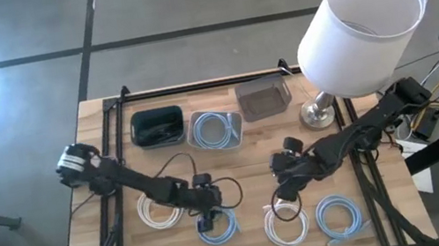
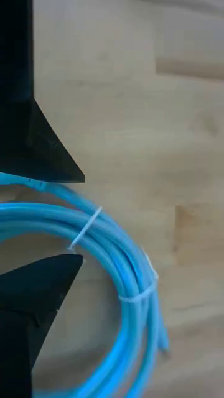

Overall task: Pick & Place USB Port
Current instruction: Put the left blue charger cable into the white bin

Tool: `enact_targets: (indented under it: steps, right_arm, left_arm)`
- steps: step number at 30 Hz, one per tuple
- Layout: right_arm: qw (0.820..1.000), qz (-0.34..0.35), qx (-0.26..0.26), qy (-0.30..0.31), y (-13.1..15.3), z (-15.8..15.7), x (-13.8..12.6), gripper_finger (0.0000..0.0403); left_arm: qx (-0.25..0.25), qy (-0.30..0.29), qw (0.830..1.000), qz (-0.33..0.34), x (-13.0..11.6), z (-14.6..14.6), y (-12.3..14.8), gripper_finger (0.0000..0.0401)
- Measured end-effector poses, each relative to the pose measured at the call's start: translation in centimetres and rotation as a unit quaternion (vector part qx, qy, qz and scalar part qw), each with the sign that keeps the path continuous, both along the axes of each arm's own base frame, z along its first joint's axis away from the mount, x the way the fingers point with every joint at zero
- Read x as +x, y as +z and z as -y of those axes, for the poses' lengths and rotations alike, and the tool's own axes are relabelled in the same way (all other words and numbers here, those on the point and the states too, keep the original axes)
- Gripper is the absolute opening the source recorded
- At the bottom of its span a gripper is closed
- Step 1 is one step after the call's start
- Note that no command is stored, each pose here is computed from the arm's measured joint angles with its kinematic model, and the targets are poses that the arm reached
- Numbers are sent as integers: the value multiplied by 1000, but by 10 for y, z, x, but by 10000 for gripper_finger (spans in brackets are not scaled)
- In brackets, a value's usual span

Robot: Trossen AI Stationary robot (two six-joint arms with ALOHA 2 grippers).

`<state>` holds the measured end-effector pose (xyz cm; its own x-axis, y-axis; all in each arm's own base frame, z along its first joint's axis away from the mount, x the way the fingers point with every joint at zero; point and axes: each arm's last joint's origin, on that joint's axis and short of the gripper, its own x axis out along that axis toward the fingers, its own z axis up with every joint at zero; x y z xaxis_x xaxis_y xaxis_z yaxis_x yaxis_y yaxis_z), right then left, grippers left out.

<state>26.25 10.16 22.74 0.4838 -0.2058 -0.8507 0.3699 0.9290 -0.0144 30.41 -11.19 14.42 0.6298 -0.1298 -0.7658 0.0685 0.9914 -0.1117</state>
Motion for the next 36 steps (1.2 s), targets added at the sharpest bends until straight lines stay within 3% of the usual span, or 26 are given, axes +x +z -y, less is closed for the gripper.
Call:
enact_targets:
  steps: [7, 13, 16, 22, 26, 30, 36]
  right_arm:
    - [998, -6, 59, 27, -12, -2, -5, 126]
    - [997, -8, 64, 31, -14, -2, -5, 132]
    - [997, -7, 64, 31, -14, -2, -5, 134]
    - [997, 2, 68, 32, -10, -3, -3, 130]
    - [997, 3, 68, 32, -10, -3, -3, 124]
    - [997, 2, 63, 39, -10, -3, -3, 124]
    - [997, 0, 62, 41, -11, -3, -2, 130]
  left_arm:
    - [4, 6, 1000, -19, 2, 1, -12, 190]
    - [14, -19, 1000, -10, 1, 0, -7, 97]
    - [17, -27, 999, 8, 4, 0, 4, 45]
    - [78, 6, 995, 64, 10, -10, 45, 39]
    - [174, 59, 978, 100, 10, -28, 77, 58]
    - [271, 130, 945, 128, 10, -53, 104, 71]
    - [308, 206, 922, 114, 10, -106, 115, 55]
